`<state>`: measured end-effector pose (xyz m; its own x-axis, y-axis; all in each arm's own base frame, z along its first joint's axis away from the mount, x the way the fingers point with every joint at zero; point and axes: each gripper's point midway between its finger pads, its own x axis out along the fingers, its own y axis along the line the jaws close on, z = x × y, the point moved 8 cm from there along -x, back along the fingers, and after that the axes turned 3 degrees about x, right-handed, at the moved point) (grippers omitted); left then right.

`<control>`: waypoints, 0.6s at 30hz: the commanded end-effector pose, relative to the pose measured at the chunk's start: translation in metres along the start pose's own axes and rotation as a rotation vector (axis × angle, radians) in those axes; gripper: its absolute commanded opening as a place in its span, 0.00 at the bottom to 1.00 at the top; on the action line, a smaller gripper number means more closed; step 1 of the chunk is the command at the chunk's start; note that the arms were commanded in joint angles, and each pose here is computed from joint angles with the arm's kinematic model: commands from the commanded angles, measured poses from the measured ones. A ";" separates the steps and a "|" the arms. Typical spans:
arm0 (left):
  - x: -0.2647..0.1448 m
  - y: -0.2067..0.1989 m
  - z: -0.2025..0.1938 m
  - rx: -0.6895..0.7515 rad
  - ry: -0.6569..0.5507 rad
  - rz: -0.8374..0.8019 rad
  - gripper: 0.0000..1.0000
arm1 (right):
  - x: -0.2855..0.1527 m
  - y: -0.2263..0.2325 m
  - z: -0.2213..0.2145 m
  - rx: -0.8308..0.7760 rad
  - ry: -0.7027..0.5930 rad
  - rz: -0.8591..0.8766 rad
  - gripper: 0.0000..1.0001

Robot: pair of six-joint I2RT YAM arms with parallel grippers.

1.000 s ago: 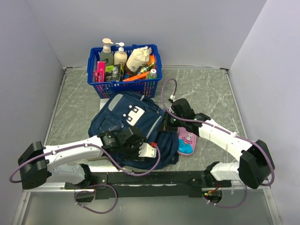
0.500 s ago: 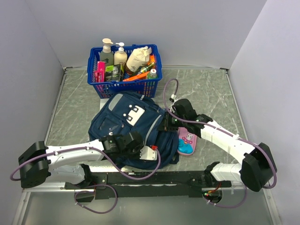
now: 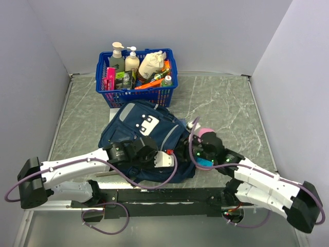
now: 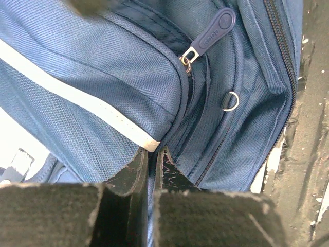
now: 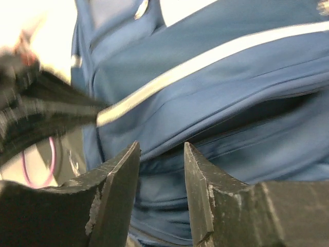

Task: Pack the student bag
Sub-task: Zip the student bag at the center of the board.

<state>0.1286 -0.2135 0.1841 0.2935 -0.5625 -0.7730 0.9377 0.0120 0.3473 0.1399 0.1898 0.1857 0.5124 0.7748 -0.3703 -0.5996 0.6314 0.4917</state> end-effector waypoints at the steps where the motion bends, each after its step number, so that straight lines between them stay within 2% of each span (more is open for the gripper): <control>1: -0.029 0.042 0.009 -0.083 -0.024 0.282 0.01 | 0.002 0.011 0.004 -0.109 -0.036 0.005 0.64; 6: -0.035 0.038 0.006 -0.116 -0.041 0.285 0.01 | -0.015 0.014 0.010 -0.143 -0.102 0.008 0.68; 12: -0.037 0.040 0.008 -0.151 -0.065 0.308 0.01 | -0.009 0.027 -0.012 -0.255 0.043 0.077 0.64; 18: -0.038 0.045 0.010 -0.153 -0.067 0.325 0.01 | 0.002 0.035 -0.025 -0.341 0.102 0.010 0.61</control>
<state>0.1265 -0.2037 0.2029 0.3433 -0.6028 -0.7203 0.9322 0.1253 0.3395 0.1024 0.2049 0.1675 0.3960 0.7911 -0.4662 -0.7695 0.5629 0.3016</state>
